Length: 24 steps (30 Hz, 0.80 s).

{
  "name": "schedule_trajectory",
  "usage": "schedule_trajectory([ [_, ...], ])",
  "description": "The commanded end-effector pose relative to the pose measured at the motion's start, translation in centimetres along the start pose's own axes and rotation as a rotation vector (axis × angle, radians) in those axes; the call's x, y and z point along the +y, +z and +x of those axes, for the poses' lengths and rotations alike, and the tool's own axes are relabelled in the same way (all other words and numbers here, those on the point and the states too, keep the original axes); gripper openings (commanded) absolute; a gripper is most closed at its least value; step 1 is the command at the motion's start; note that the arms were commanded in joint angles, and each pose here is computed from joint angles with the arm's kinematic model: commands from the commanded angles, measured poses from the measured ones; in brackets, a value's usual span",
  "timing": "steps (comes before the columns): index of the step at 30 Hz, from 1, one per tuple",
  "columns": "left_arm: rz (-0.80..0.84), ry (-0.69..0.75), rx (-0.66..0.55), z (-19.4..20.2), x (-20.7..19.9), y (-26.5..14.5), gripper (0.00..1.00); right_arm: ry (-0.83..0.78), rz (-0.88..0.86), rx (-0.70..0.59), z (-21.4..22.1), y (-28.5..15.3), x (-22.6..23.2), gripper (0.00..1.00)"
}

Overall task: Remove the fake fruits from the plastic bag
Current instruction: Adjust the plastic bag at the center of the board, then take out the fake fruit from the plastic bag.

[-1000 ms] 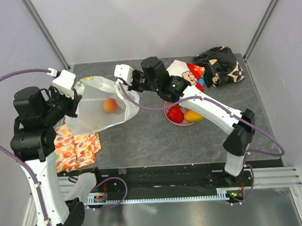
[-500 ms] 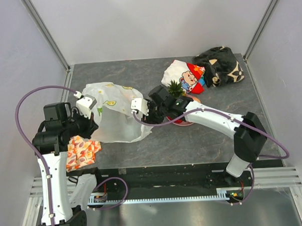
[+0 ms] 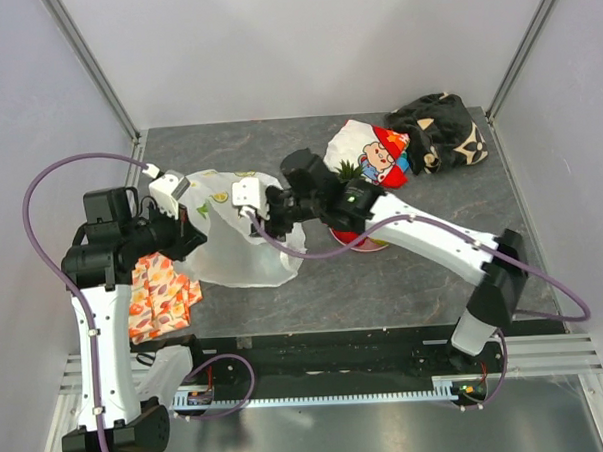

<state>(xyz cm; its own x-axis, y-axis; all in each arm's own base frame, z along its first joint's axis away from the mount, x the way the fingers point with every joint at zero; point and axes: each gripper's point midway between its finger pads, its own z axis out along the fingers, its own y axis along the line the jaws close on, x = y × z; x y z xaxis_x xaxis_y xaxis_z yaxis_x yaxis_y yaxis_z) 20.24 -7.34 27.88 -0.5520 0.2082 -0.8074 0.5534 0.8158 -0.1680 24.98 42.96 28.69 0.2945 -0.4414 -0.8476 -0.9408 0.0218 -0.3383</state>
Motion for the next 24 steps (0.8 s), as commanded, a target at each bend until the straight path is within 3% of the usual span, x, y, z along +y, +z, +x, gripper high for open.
schedule_trajectory([
  [1,0.069,-0.059,-0.08,-2.5,-1.7,-0.5,0.02,0.028,-0.168,0.034,3.1,3.8,3.3,0.57],
  [8,0.132,-0.145,-0.104,-3.6,-2.7,-0.6,0.02,0.035,-0.268,0.005,2.6,4.8,5.5,0.48],
  [15,0.174,-0.177,-0.151,-5.2,-3.7,-1.8,0.01,0.163,-0.285,0.073,6.2,7.9,6.7,0.45],
  [24,0.317,-0.165,-0.182,-7.5,-7.5,-4.9,0.02,0.23,-0.121,0.096,7.8,11.4,3.5,0.47],
])
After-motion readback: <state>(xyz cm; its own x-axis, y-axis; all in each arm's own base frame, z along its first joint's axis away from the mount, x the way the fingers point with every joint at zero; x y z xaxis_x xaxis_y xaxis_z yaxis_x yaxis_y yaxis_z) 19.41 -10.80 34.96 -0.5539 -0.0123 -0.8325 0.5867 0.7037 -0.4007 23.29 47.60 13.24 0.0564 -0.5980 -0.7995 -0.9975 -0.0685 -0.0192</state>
